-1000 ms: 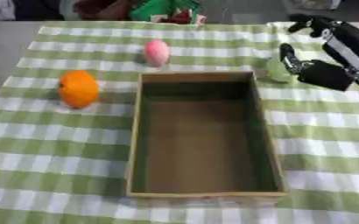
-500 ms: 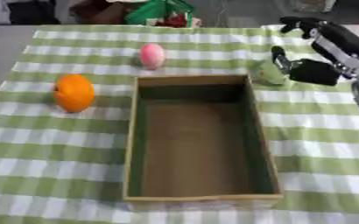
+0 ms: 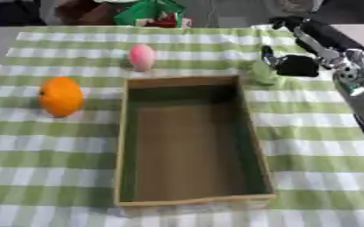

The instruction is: Pick up objects on the table and place them in the box.

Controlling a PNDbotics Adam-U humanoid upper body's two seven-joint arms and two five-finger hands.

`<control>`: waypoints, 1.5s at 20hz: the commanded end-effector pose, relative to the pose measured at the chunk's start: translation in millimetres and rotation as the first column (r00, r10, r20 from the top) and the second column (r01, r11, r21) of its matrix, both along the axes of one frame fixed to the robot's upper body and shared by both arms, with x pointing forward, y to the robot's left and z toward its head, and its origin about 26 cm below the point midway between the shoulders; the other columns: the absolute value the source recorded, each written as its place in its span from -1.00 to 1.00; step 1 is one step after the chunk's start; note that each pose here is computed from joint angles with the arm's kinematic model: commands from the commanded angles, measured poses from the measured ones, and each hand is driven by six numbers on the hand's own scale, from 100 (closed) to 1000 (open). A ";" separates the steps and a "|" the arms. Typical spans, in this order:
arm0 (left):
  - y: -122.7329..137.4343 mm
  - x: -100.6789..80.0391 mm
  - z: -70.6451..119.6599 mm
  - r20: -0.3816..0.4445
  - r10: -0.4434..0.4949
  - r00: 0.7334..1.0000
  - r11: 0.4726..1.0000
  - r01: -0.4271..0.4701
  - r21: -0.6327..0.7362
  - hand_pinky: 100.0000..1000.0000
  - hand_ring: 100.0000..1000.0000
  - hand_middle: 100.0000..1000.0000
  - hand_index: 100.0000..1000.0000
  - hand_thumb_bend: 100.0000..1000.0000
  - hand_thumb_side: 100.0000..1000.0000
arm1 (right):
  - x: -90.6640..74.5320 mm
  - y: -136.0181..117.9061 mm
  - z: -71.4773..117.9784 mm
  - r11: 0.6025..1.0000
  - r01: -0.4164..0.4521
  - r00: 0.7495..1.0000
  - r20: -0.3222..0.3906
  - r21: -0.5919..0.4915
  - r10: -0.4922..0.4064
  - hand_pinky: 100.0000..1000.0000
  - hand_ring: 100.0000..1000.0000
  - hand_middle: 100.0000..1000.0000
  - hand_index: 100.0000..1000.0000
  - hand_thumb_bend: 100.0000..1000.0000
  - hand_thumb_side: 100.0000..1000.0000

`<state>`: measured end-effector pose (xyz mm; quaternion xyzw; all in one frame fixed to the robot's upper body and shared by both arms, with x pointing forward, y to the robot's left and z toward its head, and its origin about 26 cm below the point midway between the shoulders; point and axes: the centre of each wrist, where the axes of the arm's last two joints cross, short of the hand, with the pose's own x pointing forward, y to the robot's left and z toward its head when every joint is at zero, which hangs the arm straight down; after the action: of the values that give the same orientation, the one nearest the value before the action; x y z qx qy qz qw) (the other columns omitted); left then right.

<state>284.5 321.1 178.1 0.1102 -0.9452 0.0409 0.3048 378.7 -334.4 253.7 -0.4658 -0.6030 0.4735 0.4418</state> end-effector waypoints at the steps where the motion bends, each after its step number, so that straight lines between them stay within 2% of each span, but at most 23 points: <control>1: 1.5 -1.7 9.7 0.027 -0.003 1.000 1.000 0.002 0.027 -0.34 0.04 -0.06 0.20 -1.00 0.80 | 2.4 -5.3 8.8 0.999 0.025 1.000 0.004 -0.045 -0.025 0.68 1.00 0.76 1.00 -1.00 0.34; 8: 1.1 -1.3 10.4 0.029 -0.005 1.000 1.000 0.004 0.027 -0.33 0.04 -0.06 0.20 -1.00 0.80 | 1.7 -21.3 -5.3 0.991 0.074 0.995 -0.062 -0.112 -0.081 0.67 1.00 0.82 1.00 -0.85 0.35; 13: 1.0 -1.3 10.4 0.028 -0.006 1.000 1.000 0.005 0.025 -0.33 0.04 -0.06 0.20 -1.00 0.80 | 5.4 -30.2 -12.7 0.984 0.111 0.986 -0.104 -0.142 -0.127 0.66 1.00 0.85 1.00 -0.82 0.34; 23: 0.3 -1.2 9.8 0.024 -0.009 1.000 1.000 0.009 0.023 -0.33 0.04 -0.06 0.19 -1.00 0.79 | 15.4 -43.6 -22.2 0.953 0.218 0.965 -0.099 -0.212 -0.243 0.61 0.97 0.90 1.00 -0.82 0.27; 30: -0.1 -1.0 10.1 0.024 -0.012 1.000 1.000 0.012 0.022 -0.33 0.04 -0.06 0.18 -1.00 0.79 | 19.2 -46.2 -27.4 0.946 0.225 0.959 -0.116 -0.234 -0.257 0.61 0.97 0.90 1.00 -0.83 0.24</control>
<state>285.5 320.3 180.0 0.1074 -0.9457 0.0395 0.3043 399.0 -374.3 213.2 -0.5295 -0.4576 0.5141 0.4959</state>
